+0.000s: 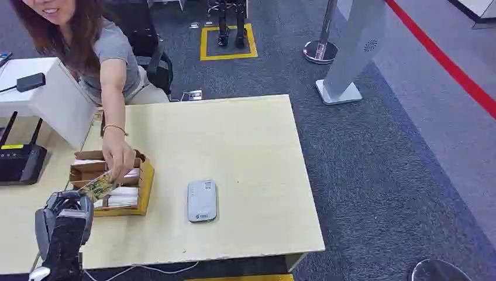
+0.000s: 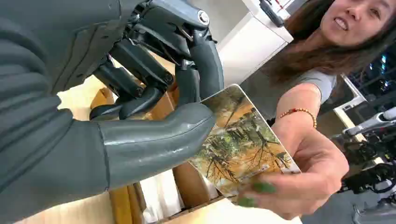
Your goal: Pass the card to the sensor for recognition and then transmit it.
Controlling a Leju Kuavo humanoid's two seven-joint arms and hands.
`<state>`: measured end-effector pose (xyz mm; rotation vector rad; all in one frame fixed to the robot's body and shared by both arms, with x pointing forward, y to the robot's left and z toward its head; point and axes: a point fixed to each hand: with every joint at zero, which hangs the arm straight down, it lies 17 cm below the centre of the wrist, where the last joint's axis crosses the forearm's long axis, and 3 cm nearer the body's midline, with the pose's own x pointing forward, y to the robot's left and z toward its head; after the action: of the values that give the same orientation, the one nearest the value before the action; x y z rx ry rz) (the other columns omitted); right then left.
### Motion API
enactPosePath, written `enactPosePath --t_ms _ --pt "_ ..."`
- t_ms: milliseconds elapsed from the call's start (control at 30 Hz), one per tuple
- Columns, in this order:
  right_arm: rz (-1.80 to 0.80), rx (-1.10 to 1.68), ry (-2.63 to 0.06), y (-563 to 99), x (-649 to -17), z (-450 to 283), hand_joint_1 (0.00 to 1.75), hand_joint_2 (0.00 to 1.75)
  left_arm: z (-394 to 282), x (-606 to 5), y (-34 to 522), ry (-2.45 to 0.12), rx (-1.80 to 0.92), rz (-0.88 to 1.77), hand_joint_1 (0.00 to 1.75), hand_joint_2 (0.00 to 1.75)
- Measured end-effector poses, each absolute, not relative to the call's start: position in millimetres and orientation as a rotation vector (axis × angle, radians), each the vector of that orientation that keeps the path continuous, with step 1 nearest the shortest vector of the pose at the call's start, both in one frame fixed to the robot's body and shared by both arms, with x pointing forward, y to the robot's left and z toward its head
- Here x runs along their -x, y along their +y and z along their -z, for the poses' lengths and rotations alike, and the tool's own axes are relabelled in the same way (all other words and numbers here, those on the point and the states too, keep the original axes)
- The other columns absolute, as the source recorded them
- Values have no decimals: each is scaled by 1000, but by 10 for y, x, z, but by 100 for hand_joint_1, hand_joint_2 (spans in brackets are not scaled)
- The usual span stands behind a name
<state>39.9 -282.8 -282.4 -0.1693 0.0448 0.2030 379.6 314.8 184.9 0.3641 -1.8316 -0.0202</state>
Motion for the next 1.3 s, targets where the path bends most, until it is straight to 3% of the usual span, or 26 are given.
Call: enactPosePath --t_ms 1033,1300 --pt "-208 166 31 -2819 -422 2825 0 0 -1872 -3837 2544 -1844 -467 270 175 175" --pt "-235 170 23 -2825 -446 2824 0 0 -1902 -3910 2361 -1767 -946 591 175 175"
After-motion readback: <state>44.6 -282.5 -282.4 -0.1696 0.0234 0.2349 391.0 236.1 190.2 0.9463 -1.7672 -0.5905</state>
